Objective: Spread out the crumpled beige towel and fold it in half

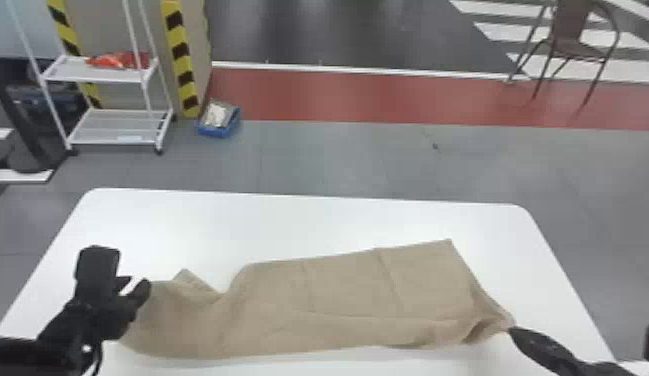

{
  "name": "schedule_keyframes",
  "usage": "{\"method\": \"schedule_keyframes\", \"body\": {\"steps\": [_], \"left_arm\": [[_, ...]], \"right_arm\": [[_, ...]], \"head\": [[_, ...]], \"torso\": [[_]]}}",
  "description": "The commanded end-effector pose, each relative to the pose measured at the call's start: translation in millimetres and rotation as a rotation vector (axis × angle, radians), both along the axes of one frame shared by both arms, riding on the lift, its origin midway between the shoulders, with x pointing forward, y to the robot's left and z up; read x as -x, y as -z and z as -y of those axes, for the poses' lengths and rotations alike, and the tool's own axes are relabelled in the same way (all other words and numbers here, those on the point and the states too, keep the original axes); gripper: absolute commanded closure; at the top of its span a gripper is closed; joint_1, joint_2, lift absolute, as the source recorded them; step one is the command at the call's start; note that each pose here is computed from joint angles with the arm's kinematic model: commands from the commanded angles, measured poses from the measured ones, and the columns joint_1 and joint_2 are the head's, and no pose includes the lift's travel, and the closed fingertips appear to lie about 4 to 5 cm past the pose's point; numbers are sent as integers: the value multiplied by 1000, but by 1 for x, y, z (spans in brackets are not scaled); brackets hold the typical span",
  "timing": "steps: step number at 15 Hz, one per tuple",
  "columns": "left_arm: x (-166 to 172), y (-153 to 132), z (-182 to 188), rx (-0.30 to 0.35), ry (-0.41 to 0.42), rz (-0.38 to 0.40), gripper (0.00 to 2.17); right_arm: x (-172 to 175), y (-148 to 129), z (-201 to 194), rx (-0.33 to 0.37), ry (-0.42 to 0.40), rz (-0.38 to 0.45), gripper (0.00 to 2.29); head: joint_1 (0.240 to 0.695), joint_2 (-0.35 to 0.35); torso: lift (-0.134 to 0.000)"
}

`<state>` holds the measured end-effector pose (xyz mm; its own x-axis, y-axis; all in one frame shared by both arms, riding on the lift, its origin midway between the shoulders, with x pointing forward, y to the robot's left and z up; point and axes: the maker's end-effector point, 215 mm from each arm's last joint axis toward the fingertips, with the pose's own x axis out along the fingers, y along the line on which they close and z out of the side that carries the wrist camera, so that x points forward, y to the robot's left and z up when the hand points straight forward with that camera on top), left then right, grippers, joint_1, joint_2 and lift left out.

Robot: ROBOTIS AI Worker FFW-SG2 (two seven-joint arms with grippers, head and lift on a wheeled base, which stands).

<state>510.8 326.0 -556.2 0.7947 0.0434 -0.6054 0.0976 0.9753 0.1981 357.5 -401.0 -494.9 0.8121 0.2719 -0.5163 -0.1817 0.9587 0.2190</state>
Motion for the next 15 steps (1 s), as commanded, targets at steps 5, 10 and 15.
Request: {"method": "schedule_keyframes", "body": {"steps": [5,10,15], "left_arm": [[9,4,10,20,16,-30,748],[-6,9,17,22,24,-41,745],[-2,18,17,-20,49,-65,748]], "right_arm": [[1,1,2,8,2,0,1598],[-3,0,-3,10,-9,10,1598],[2,-2,6,12,1,10,1598]], "head": [[695,-104],[695,-117],[695,-120]], "torso": [[0],[0],[0]]}}
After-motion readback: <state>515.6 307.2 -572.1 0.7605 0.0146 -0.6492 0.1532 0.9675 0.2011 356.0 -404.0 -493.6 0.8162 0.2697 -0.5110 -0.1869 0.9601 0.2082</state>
